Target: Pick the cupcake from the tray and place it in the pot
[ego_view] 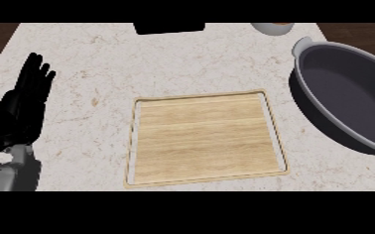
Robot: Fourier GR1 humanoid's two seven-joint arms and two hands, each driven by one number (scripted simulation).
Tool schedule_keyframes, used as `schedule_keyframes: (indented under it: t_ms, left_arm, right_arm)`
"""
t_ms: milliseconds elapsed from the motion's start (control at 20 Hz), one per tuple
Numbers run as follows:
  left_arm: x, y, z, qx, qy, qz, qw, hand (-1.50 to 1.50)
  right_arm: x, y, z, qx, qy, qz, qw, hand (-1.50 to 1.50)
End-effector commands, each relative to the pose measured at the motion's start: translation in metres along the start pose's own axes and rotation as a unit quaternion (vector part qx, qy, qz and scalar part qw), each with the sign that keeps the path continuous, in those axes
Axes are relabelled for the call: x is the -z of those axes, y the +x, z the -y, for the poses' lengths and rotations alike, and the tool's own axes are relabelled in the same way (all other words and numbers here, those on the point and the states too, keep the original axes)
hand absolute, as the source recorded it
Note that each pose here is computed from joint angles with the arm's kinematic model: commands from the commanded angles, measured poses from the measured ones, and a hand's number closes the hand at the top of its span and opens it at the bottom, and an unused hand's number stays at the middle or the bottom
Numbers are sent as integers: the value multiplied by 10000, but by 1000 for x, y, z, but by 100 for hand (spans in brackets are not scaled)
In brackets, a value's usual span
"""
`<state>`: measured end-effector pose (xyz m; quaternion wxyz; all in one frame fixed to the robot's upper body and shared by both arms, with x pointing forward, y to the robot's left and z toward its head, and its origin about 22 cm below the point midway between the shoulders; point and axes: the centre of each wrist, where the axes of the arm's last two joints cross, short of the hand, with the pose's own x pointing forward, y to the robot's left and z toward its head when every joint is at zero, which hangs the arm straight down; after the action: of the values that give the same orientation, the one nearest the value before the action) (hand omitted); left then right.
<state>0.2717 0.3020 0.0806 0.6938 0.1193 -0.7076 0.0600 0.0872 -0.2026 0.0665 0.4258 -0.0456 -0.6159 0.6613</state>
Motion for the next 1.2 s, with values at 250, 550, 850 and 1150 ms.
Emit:
schedule_keyframes:
  t_ms: [250, 550, 850, 1150]
  left_arm:
    - [-5, 3, -1, -18, -11, 19, 10000, 0]
    - [-8, 3, 0, -5, -37, 67, 10000, 0]
    - [-7, 6, 10, -72, -244, 117, 9996, 0]
    - [1, 9, 12, -50, -266, 102, 9996, 0]
  right_arm:
    - [-44, 12, 57, 247, -2678, -24, 9632, 150]
    - [-59, -4, 67, 298, -3580, -398, 9324, 150]
    - [-80, -33, 85, 633, -3900, -715, 9158, 150]
    - [-126, -97, 119, 949, -4155, -977, 8993, 150]
